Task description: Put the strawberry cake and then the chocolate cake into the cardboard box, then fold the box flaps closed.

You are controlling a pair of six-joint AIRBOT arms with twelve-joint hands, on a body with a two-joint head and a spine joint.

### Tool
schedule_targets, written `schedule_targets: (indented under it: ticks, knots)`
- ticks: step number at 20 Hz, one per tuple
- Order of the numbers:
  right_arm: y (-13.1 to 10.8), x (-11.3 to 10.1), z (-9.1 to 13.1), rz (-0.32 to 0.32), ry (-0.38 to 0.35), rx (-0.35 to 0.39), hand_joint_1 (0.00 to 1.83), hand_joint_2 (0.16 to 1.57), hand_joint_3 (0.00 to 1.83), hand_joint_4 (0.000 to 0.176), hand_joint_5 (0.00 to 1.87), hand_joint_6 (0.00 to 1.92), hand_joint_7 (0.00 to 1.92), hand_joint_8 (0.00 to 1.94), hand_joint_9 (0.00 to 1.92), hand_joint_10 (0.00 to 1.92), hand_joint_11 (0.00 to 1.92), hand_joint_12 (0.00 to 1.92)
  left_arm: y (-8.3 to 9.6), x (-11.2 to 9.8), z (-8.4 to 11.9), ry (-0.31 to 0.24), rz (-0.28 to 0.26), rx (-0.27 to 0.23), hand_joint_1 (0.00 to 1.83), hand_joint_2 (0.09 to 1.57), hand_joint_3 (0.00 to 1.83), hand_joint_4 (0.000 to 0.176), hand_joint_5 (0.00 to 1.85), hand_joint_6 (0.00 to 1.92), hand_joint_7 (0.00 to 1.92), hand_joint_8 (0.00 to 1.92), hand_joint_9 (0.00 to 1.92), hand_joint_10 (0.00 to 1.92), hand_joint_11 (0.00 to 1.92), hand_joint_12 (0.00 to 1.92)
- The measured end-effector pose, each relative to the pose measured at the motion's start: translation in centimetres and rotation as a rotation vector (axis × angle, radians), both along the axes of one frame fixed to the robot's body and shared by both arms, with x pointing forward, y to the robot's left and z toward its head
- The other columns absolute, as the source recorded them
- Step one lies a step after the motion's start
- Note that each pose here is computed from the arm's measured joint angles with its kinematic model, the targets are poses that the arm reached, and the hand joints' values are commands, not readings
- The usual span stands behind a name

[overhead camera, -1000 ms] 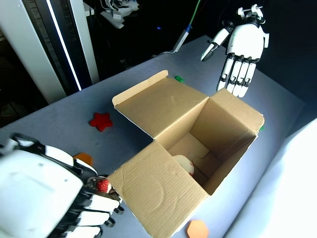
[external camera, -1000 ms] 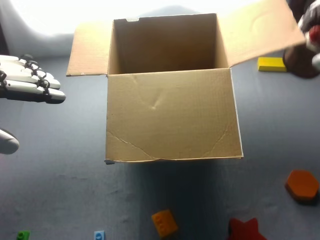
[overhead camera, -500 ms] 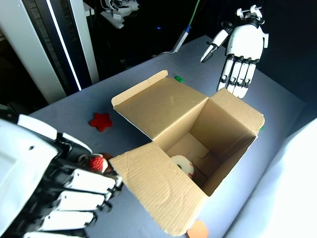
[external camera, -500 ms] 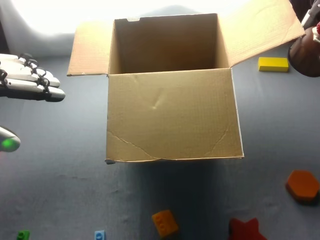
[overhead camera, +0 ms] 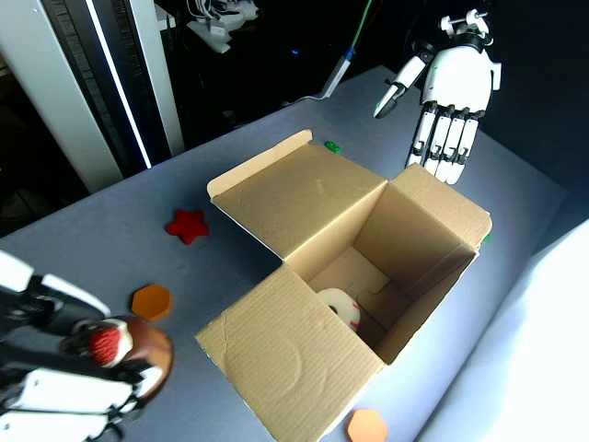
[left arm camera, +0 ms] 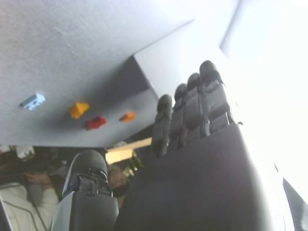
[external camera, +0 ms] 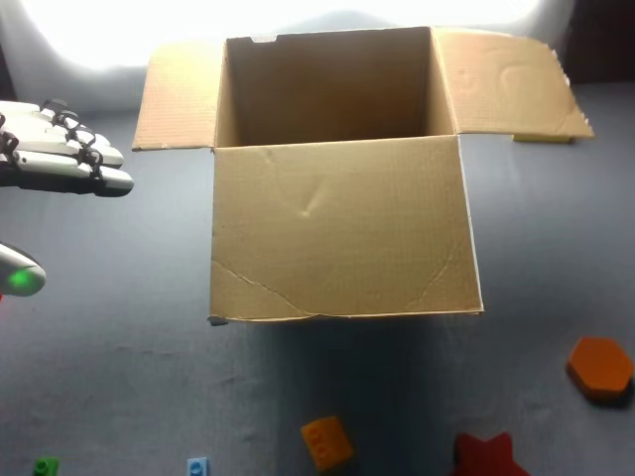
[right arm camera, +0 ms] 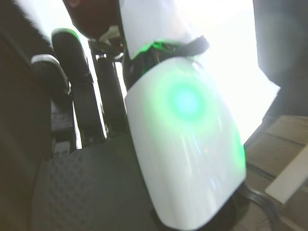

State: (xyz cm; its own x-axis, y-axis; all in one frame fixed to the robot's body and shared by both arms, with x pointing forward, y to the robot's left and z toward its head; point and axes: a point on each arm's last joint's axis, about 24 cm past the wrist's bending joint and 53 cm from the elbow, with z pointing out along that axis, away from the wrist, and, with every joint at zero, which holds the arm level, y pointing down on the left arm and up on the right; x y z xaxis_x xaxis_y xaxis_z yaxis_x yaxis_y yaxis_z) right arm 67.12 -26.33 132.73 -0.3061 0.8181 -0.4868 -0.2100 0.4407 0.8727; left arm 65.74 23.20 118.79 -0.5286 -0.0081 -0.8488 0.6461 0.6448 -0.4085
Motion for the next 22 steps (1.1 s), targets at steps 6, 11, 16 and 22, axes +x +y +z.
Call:
schedule_targets:
  ticks: [6,11,16,22]
  knots:
    - [3.2,0.7,2.7,0.034,-0.096,-0.002,1.35,1.15,0.01,0.000,0.88,1.00,0.97,1.10,0.75,1.53,0.42,1.92,0.1,0.0,-0.2,0.004,0.002,0.004,0.00,1.21,0.00,0.030,0.08,0.00,0.06,0.00,0.05,0.00,0.00,0.30]
    - [6.4,1.1,4.7,0.072,-0.160,0.007,1.36,1.15,0.00,0.000,0.89,0.99,0.98,1.09,0.76,1.51,0.44,1.92,-0.5,0.2,-0.5,0.008,-0.010,0.002,0.00,1.21,0.00,0.020,0.09,0.00,0.05,0.00,0.06,0.00,0.00,0.40]
    - [6.9,3.9,6.0,0.045,-0.200,0.017,1.23,1.14,0.00,0.000,0.92,1.00,0.98,1.17,0.73,1.53,0.44,1.92,-1.0,0.4,-0.7,0.006,-0.010,0.001,0.00,1.21,0.00,0.032,0.08,0.00,0.05,0.00,0.06,0.00,0.00,0.36]
    - [13.2,3.3,8.5,0.118,-0.356,-0.070,1.21,1.16,0.00,0.000,0.85,1.09,0.94,1.24,0.69,1.54,0.36,1.92,-1.6,0.2,-0.9,-0.005,-0.021,0.010,0.00,1.20,0.00,0.024,0.09,0.00,0.07,0.01,0.05,0.01,0.00,0.20]
